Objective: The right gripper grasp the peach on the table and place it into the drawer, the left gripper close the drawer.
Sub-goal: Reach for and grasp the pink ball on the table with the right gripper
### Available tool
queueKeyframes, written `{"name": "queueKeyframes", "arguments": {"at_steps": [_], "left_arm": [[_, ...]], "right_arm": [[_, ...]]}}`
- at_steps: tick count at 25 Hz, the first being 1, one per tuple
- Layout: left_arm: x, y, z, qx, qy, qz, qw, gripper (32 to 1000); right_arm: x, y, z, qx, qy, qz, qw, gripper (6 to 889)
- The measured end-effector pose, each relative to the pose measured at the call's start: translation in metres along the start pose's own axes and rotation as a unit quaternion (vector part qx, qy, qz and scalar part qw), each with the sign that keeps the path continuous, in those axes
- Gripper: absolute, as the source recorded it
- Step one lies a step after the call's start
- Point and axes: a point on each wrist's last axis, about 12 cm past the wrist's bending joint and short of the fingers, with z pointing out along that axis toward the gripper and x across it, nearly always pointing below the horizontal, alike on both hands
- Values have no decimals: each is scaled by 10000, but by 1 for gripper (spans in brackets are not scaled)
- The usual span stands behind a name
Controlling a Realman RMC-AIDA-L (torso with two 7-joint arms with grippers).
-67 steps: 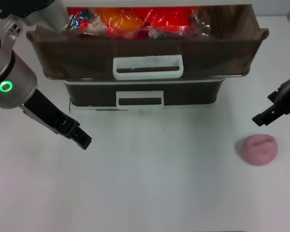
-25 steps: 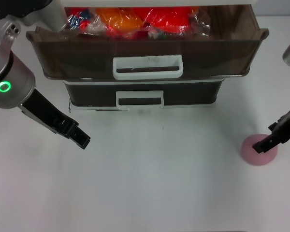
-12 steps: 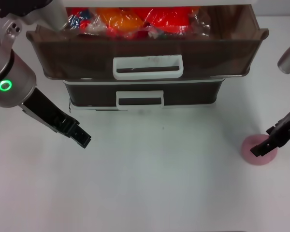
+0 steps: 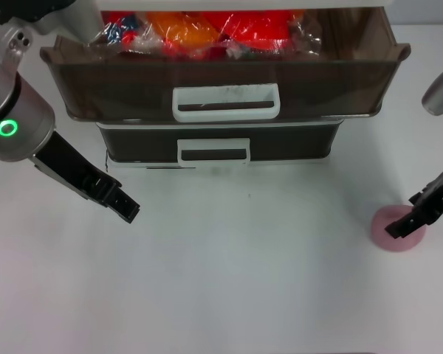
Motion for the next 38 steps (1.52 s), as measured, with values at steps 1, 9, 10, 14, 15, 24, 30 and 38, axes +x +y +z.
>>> {"name": "queueKeyframes", "arguments": {"at_steps": [1,9,10,14,15,24,30,38], "left_arm": [[0,1,0,1,-2,-2,10000,815],[-3,4,-9,-2,-18,-3,10000,816],[-3,4,-9,-2,-19,-4,10000,816],[0,6,-9,-4,-17,-8,10000,816],[1,7,-9,-4,-18,-8,10000,816],[2,7,-10,-6,-21,-9,10000,816],[3,7,-10,-5,-20,-10,10000,816],[12,11,-5,-2,-13,-23,10000,815]], "right_arm": [[2,-8,5,48,18,-6,10000,701],[-5,-10,43,88,120,-25,9999,644],[-5,-9,45,83,122,-30,9999,623],[-9,-8,43,71,100,-48,9999,537],[-9,-8,43,70,98,-59,9999,515],[-2,-10,42,73,95,-94,9999,216],[-1,-10,36,74,90,-98,9999,96],[5,-14,31,70,71,-74,9999,79]]}}
